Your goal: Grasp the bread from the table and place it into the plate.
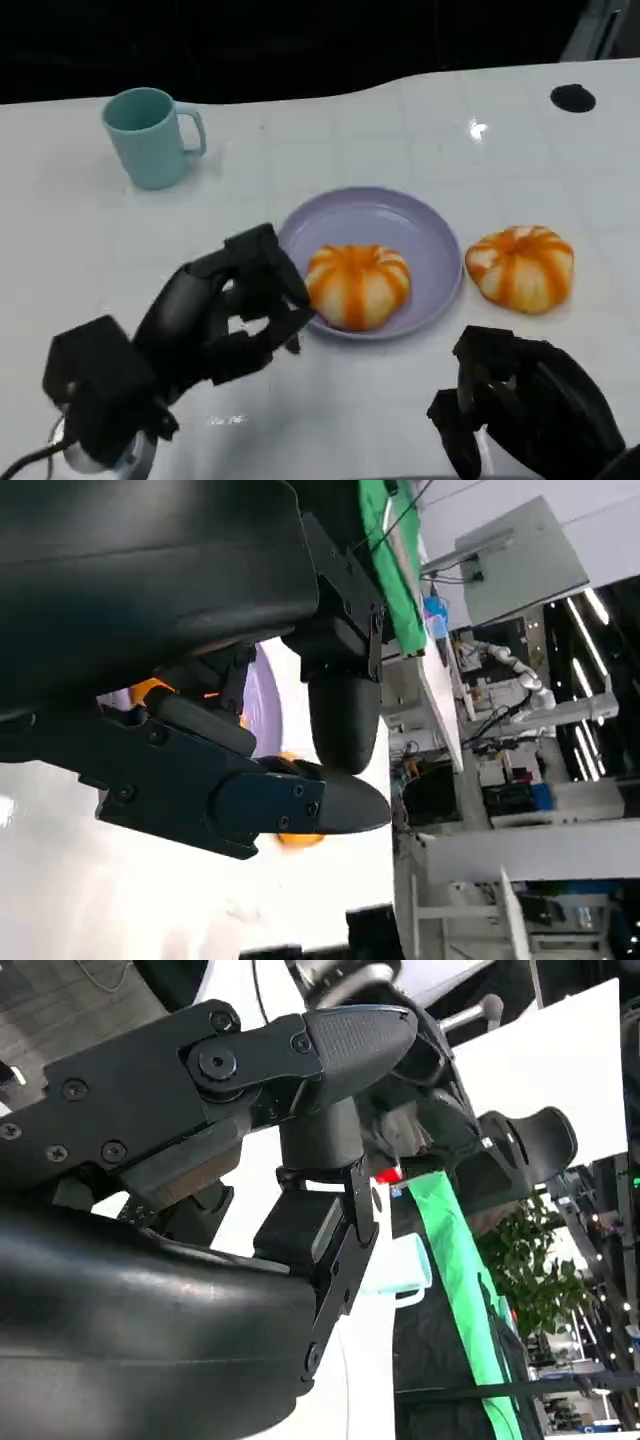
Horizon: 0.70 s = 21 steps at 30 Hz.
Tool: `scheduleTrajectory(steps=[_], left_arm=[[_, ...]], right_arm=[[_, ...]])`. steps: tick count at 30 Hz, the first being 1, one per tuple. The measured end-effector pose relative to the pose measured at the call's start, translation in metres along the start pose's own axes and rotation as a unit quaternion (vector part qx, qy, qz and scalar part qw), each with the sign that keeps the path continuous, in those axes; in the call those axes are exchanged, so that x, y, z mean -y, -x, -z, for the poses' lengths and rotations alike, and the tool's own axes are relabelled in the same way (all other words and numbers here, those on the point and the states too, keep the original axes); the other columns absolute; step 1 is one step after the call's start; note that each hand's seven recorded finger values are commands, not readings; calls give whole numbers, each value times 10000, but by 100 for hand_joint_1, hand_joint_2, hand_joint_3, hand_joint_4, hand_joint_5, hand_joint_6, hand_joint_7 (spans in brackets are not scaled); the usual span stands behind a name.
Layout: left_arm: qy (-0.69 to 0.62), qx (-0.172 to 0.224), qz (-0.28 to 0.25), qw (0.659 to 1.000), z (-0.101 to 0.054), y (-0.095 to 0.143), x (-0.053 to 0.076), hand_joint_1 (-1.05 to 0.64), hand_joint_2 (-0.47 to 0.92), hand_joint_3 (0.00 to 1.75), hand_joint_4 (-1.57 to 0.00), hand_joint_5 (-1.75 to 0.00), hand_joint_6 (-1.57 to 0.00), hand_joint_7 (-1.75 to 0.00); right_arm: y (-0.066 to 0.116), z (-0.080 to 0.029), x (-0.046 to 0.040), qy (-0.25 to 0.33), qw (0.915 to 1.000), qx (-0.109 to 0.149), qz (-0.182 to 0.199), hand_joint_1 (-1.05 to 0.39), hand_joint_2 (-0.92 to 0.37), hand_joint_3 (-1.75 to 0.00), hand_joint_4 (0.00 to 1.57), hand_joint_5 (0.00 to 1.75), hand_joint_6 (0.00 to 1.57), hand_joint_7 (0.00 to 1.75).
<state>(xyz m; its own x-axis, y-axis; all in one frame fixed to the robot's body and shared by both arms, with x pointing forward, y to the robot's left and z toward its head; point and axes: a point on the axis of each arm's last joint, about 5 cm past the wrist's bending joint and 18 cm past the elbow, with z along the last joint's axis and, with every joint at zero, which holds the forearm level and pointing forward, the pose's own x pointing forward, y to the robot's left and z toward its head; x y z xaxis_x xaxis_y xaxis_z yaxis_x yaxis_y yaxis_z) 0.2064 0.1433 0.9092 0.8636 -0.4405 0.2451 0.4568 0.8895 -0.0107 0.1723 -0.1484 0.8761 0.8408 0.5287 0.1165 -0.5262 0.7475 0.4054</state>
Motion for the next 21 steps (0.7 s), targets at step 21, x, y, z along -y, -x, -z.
scheduleTrajectory(steps=[21], left_arm=[[2144,-741,-74,9739,98,454,217,-61,92,34,-89,-175,-65,-175]], right_arm=[[0,-23,9,-11,10000,7,-16,-96,-92,-25,123,161,106,147]])
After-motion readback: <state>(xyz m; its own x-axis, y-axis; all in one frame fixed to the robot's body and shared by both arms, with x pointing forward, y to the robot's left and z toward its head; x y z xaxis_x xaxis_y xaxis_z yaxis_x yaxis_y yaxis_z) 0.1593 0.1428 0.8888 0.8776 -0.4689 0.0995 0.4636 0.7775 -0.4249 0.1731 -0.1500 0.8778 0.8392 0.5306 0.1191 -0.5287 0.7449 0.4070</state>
